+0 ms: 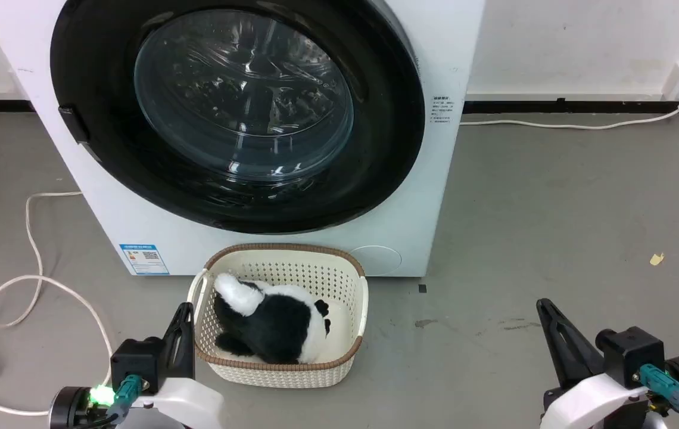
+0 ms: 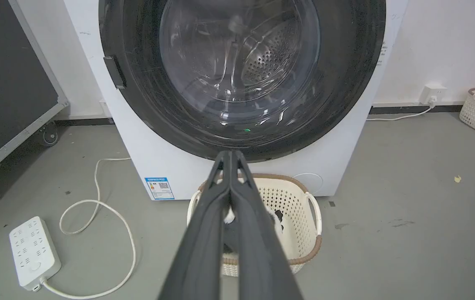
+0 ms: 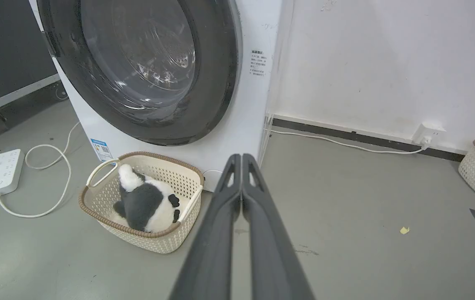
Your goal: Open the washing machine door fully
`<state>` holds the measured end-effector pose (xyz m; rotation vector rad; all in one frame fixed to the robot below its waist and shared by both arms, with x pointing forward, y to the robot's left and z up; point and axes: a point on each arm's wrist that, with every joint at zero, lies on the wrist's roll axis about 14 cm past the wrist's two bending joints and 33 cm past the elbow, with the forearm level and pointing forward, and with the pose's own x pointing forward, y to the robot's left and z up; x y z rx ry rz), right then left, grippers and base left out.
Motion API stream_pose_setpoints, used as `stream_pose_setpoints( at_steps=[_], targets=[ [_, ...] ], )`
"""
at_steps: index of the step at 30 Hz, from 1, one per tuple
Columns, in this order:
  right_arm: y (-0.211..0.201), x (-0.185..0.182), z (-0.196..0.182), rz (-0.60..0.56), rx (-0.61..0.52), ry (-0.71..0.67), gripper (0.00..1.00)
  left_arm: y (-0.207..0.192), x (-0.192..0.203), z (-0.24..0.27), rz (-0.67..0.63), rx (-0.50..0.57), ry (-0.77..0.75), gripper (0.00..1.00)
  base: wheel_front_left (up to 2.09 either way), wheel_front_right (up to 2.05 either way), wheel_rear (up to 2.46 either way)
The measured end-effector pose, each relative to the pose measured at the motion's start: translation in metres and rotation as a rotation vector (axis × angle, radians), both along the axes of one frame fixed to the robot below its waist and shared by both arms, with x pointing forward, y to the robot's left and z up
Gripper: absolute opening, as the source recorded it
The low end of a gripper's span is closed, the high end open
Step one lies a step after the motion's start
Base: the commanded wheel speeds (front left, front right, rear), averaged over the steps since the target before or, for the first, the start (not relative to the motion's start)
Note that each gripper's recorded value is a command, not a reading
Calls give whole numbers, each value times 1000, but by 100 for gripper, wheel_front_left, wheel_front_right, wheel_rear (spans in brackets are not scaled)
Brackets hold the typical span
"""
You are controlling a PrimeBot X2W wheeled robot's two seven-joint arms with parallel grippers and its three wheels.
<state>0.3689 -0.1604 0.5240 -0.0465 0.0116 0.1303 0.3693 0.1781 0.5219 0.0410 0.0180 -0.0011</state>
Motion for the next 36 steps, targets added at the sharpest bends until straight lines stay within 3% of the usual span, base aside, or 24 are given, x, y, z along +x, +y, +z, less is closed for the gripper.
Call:
stream_pose_setpoints(
  at_steps=[36],
  targets=[
    [0, 0, 0, 0, 0, 0, 0, 0, 0, 0, 0, 0, 0, 0, 0, 0, 0]
  ],
)
